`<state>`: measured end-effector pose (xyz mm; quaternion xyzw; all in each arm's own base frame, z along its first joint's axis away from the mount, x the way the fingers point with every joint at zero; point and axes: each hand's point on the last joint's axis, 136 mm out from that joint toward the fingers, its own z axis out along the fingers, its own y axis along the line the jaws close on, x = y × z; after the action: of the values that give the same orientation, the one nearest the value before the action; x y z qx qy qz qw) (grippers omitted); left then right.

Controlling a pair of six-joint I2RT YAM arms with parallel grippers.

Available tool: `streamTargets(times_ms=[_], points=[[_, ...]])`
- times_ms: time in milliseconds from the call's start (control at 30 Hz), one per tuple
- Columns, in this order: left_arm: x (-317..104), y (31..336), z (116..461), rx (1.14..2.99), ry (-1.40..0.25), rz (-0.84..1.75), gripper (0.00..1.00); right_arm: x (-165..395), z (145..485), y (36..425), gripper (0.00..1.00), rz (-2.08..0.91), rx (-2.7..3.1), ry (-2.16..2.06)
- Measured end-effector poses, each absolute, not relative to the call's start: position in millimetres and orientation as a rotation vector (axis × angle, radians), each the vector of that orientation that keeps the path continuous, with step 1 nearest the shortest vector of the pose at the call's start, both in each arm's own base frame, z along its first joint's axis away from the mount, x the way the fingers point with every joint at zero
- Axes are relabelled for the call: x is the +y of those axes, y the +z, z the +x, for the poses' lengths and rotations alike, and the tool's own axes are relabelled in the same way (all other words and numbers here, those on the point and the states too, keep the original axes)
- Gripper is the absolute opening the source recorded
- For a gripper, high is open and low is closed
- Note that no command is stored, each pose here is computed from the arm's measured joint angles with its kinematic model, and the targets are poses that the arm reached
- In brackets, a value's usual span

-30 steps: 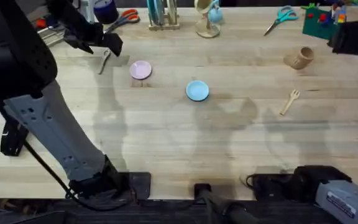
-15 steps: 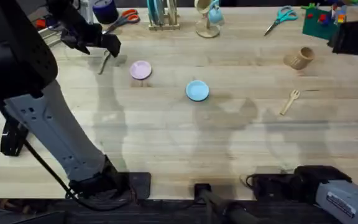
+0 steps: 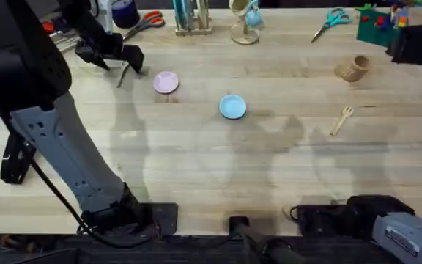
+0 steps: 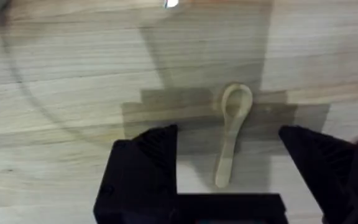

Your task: Pick up a utensil and set it on the pink plate, then put the other utensil in the container.

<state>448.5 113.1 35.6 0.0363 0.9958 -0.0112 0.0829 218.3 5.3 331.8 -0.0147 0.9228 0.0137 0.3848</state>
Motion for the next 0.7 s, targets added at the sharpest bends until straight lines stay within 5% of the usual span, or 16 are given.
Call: streamTargets(times_ms=[433, 567, 700], points=[[113.3, 35.3, 445.4, 2.991, -0.028, 0.102, 0.978, 5.3, 218.3, 331.8, 0.996, -0.037, 2.351, 0.035], [112.2, 34.9, 442.1, 3.006, -0.03, 0.103, 0.788, 5.3, 218.3, 331.8, 0.996, -0.037, 2.351, 0.035], [110.9, 34.7, 438.4, 3.022, -0.035, 0.106, 0.275, 5.3, 218.3, 331.8, 0.996, -0.037, 2.351, 0.035]])
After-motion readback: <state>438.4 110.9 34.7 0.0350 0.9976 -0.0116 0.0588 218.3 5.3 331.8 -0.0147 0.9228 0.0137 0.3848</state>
